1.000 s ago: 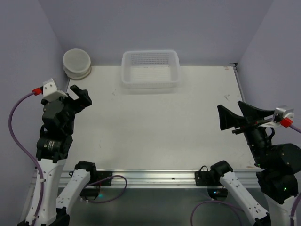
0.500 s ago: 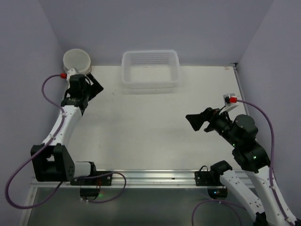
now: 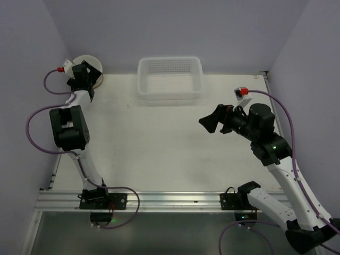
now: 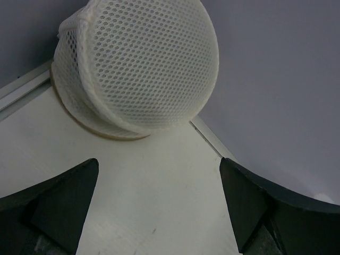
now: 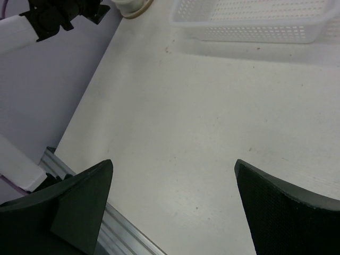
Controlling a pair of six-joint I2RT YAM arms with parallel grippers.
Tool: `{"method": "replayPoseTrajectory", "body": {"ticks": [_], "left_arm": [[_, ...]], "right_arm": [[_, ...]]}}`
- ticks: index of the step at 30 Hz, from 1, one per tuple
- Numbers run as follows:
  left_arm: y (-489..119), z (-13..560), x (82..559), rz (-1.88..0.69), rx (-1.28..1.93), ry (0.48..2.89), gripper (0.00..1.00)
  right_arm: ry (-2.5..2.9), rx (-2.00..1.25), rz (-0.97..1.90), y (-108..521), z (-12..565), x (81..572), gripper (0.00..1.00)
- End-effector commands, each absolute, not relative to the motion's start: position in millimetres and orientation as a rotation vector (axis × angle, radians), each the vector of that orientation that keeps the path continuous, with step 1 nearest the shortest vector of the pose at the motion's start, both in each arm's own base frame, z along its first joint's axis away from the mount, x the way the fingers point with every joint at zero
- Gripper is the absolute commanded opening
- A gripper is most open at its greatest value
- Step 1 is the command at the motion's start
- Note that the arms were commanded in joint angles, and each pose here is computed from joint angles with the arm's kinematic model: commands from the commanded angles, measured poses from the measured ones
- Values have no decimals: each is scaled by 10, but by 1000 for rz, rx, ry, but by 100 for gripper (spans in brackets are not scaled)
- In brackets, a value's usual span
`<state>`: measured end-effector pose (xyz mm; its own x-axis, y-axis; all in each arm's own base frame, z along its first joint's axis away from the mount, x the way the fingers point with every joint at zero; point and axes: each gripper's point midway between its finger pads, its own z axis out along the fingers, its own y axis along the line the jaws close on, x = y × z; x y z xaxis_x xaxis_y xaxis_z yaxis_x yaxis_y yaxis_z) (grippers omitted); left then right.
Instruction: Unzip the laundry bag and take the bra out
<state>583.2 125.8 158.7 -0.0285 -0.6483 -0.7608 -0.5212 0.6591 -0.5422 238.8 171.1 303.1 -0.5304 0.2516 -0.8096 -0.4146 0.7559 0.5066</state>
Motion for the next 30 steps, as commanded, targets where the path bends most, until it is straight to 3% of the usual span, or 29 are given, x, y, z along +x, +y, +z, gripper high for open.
{"method": "replayPoseTrajectory", "body": {"ticks": [1, 6, 7, 9, 12, 13, 15, 16, 17, 24, 28, 29, 30], "left_arm": [[1638, 1726, 6222, -120, -982, 1526, 100], [1877, 1215, 6603, -113, -988, 1530, 99], [1905, 1348, 6719, -130, -967, 1492, 98], [1943, 1107, 6834, -145, -953, 1504, 90], [1977, 1069, 7009, -186, -909, 1478, 61], [1974, 1126, 7050, -204, -895, 1461, 41], [1942, 1169, 7050, -233, -868, 1462, 20], [1909, 1221, 7040, -241, -850, 1459, 4], [1859, 1106, 6967, -243, -852, 1493, 0], [1387, 1921, 6280, -259, -684, 1556, 0], [970, 1966, 5714, -99, -570, 1769, 0], [914, 2221, 5539, -58, -549, 1759, 0], [826, 2004, 5310, -19, -548, 1850, 0]], "right_arm": [[1889, -225, 912, 1882, 3319, 2448, 99], [1907, -255, 989, 2032, 3259, 2502, 99], [1918, -257, 1001, 2061, 3239, 2526, 99], [1926, -275, 1024, 2105, 3228, 2530, 99], [1955, -273, 1026, 2136, 3189, 2585, 99], [1958, -274, 1025, 2139, 3207, 2594, 99], [1967, -279, 1031, 2157, 3195, 2608, 99], [1967, -279, 1031, 2158, 3210, 2611, 99], [1969, -281, 1031, 2157, 3211, 2604, 99], [1958, -340, 1032, 2123, 3282, 2448, 99], [1955, -379, 1033, 2086, 3290, 2309, 99], [1953, -386, 1037, 2081, 3289, 2276, 99], [1957, -391, 1037, 2071, 3243, 2245, 99]]}}
